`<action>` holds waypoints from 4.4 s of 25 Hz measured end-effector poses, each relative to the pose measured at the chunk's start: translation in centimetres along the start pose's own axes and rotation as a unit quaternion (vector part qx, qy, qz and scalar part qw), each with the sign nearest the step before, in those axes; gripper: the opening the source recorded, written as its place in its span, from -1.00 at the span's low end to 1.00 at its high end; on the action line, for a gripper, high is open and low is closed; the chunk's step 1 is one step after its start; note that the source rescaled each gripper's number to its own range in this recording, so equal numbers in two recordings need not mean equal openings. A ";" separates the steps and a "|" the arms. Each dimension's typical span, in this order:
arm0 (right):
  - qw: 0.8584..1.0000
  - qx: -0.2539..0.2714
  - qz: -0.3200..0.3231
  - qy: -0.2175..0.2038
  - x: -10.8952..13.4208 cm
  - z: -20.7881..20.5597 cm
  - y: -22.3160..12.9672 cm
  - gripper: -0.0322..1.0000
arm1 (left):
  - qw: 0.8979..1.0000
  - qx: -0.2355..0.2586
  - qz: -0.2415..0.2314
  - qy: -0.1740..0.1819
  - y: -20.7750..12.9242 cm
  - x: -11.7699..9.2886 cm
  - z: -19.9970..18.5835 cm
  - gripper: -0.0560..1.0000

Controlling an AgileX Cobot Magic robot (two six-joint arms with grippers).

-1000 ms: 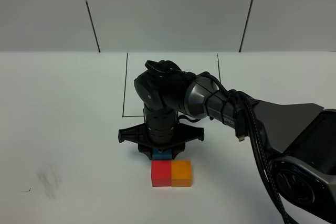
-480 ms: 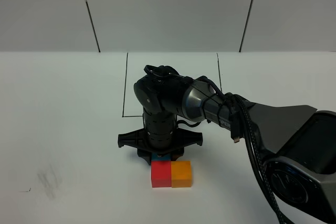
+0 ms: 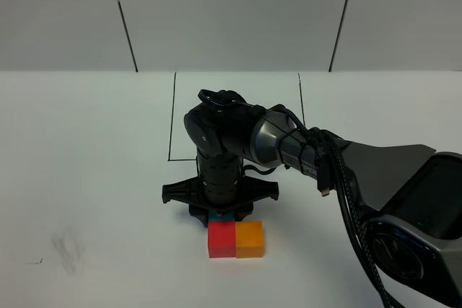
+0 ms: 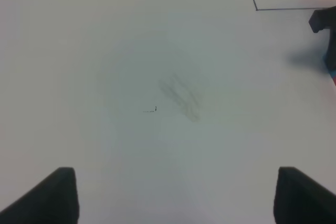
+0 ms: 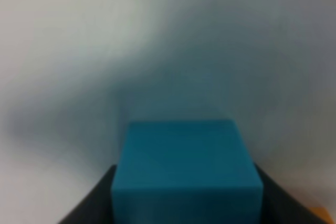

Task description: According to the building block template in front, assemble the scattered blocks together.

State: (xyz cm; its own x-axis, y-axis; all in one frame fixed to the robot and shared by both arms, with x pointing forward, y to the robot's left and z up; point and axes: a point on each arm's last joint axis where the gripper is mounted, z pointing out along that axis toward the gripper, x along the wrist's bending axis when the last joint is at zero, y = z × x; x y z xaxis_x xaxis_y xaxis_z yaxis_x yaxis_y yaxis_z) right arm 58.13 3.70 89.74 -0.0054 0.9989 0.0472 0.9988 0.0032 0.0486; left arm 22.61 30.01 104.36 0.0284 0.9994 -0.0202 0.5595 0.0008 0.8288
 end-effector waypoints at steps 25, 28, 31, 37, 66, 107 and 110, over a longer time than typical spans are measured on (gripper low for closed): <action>0.999 -0.002 -0.035 0.020 0.3 0.4 0.1 0.43 | 1.000 0.000 0.000 0.000 0.0 0.0 0.0 0.87; 0.999 -0.007 -0.041 0.027 0.5 0.4 0.2 0.87 | 1.000 0.000 0.000 0.000 0.0 0.0 0.0 0.87; 0.998 -0.005 -0.036 0.042 0.8 0.3 0.2 0.97 | 1.000 0.000 0.000 0.000 0.0 0.0 0.0 0.87; 0.998 -0.004 -0.047 0.042 0.7 0.1 0.2 1.00 | 1.000 0.000 0.000 0.000 0.0 0.0 0.0 0.87; 0.951 -0.281 -0.032 -0.126 -25.3 -26.8 7.0 1.00 | 1.000 0.000 0.000 0.000 0.0 0.0 0.0 0.87; 0.867 -0.489 0.076 -0.056 -33.1 -18.9 -34.6 0.56 | 1.000 0.000 0.000 0.000 0.0 0.0 0.0 0.87; 0.864 -0.496 0.070 -0.048 -33.0 -18.7 -34.4 0.56 | 1.000 0.000 0.000 0.000 0.0 0.0 0.0 0.87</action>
State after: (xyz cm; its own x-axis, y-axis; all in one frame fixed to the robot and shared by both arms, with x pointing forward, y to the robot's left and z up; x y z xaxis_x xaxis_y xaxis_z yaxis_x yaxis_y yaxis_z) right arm 23.09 -30.22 105.16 0.1633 0.9857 0.0420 0.4560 -0.1132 0.8827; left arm 22.61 30.01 104.36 0.0284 0.9994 -0.0202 0.5595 0.0008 0.8288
